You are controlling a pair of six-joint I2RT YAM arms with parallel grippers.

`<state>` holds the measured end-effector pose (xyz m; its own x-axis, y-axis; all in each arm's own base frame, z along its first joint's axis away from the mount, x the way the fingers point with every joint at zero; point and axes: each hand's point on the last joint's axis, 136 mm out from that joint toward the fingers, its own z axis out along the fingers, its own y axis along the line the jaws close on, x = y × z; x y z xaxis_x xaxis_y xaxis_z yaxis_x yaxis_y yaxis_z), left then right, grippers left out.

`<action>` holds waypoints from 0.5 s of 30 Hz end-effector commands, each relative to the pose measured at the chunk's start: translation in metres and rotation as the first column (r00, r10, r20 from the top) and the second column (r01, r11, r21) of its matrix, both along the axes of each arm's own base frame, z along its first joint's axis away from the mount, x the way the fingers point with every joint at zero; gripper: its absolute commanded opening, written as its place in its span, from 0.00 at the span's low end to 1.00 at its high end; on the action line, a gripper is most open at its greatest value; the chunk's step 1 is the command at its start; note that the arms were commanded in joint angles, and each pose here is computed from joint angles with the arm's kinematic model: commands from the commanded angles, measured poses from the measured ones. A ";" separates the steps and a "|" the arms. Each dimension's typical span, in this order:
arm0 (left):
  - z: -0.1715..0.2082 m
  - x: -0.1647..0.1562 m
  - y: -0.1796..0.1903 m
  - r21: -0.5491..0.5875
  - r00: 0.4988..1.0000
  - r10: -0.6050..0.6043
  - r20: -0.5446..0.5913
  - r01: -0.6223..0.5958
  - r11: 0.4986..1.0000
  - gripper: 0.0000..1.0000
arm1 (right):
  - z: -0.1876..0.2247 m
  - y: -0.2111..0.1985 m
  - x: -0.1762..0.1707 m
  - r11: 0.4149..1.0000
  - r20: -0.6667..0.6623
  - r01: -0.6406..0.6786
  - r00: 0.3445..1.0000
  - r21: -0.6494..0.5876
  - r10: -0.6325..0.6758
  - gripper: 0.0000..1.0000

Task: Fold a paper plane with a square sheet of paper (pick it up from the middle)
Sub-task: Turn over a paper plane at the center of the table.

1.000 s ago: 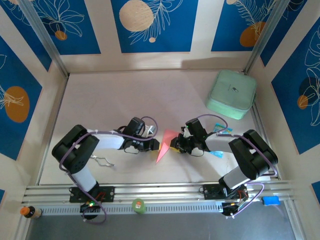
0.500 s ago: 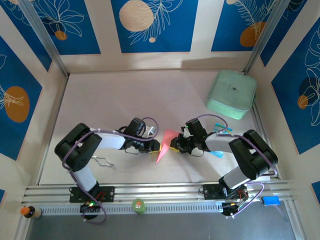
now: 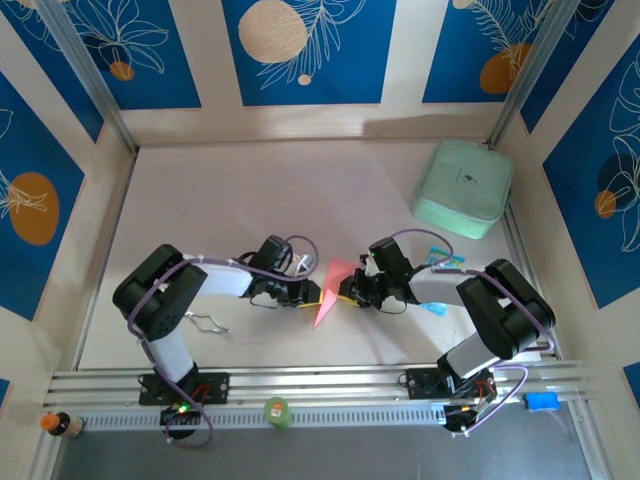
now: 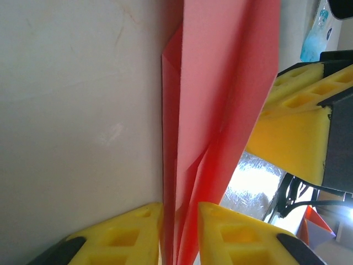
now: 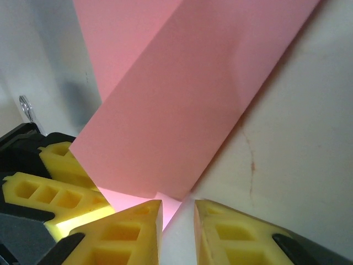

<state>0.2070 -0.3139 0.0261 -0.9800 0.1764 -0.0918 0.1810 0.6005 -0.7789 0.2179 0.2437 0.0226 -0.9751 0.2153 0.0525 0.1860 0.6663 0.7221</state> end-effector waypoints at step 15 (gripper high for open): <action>-0.005 -0.018 -0.016 -0.052 0.995 -0.076 -0.070 0.073 0.996 0.21 | 0.003 0.010 -0.003 0.999 -0.015 -0.027 0.999 0.041 0.028 0.21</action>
<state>0.2039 -0.3220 0.0263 -0.9775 0.1987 -0.0710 0.1743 0.5709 -0.8023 0.2183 0.2479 0.0245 -0.9776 0.2051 0.0473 0.1733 0.6566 0.7341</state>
